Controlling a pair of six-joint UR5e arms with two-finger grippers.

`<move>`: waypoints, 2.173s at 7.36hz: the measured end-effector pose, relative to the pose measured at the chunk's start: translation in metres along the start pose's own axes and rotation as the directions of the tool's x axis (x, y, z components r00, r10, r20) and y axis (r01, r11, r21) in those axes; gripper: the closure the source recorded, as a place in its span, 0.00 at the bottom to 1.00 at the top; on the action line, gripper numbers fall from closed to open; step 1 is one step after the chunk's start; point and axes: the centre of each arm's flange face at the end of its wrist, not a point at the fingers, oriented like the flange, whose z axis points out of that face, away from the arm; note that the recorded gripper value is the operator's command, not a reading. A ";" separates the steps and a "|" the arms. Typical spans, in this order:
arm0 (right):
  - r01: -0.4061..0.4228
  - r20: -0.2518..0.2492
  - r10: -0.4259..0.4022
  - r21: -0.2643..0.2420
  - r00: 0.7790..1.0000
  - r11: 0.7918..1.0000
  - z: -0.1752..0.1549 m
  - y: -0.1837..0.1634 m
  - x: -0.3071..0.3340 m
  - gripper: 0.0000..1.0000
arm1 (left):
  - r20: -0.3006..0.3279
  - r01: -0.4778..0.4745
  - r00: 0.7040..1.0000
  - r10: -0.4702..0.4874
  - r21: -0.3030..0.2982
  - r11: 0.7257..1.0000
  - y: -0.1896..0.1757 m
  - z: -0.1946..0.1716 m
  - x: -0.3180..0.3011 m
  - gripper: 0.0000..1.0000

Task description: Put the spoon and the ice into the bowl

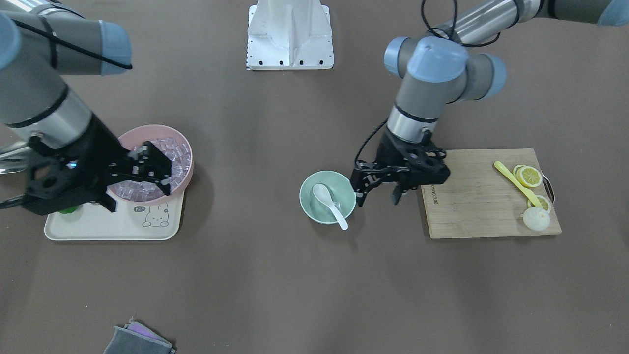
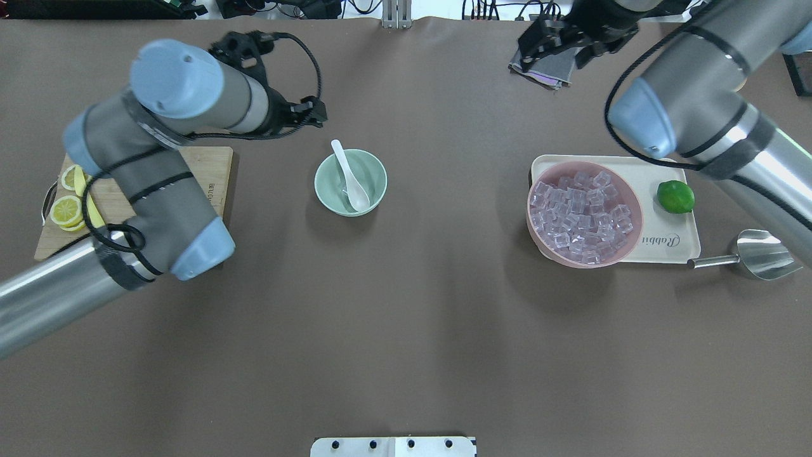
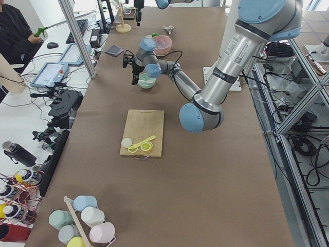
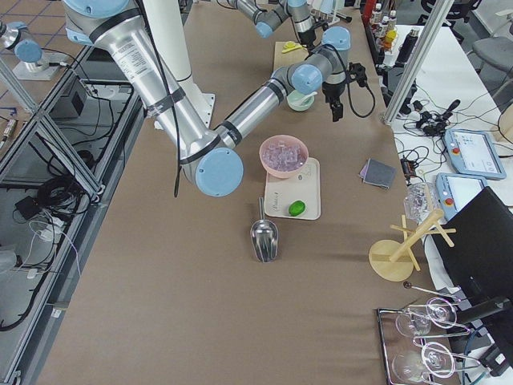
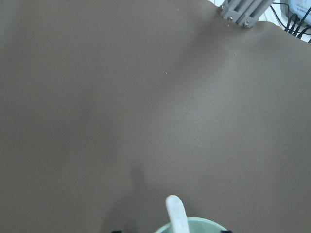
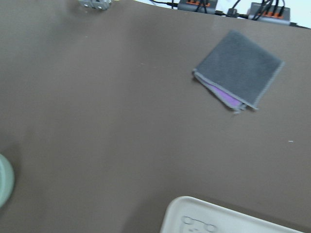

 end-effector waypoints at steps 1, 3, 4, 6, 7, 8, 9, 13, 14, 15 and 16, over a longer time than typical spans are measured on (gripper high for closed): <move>0.044 -0.052 -0.046 -0.030 0.998 0.999 -0.013 0.010 0.053 0.00 | 0.048 -0.062 0.997 0.060 0.023 0.998 -0.029 -0.022 -0.057 0.02; 0.120 -0.134 -0.134 -0.110 0.982 0.987 -0.044 0.032 0.171 0.00 | 0.124 -0.223 0.967 0.221 0.002 0.975 -0.082 -0.072 -0.190 0.02; 0.112 -0.161 -0.138 -0.161 0.977 0.981 -0.057 0.056 0.246 0.00 | 0.163 -0.307 0.938 0.307 -0.020 0.951 -0.098 -0.100 -0.260 0.02; 0.019 -0.189 -0.057 -0.196 0.980 0.980 -0.069 0.126 0.357 0.00 | 0.198 -0.377 0.902 0.383 -0.066 0.924 -0.099 -0.134 -0.358 0.02; -0.001 -0.204 -0.040 -0.196 0.978 0.981 -0.070 0.146 0.378 0.00 | 0.183 -0.366 0.909 0.374 -0.077 0.927 -0.095 -0.145 -0.383 0.02; -0.021 -0.217 -0.025 -0.209 0.976 0.978 -0.064 0.163 0.395 0.00 | 0.171 -0.353 0.916 0.363 -0.086 0.932 -0.090 -0.150 -0.397 0.02; -0.045 -0.220 -0.006 -0.228 0.975 0.973 -0.050 0.180 0.413 0.00 | 0.169 -0.339 0.921 0.352 -0.100 0.936 -0.083 -0.150 -0.409 0.02; -0.086 -0.148 0.049 -0.253 0.988 0.964 -0.004 0.226 0.454 0.00 | 0.210 -0.208 0.944 0.256 -0.222 0.952 -0.039 -0.113 -0.495 0.02; -0.086 -0.130 0.053 -0.265 0.990 0.960 0.006 0.229 0.451 0.00 | 0.196 -0.170 0.955 0.223 -0.253 0.952 -0.022 -0.110 -0.510 0.02; -0.086 -0.121 0.054 -0.277 0.991 0.957 0.016 0.227 0.443 0.00 | 0.170 -0.131 0.969 0.181 -0.273 0.953 -0.007 -0.114 -0.523 0.02; -0.102 -0.124 0.070 -0.280 0.990 0.955 0.022 0.222 0.434 0.00 | 0.159 -0.084 0.979 0.131 -0.275 0.958 -0.005 -0.128 -0.531 0.02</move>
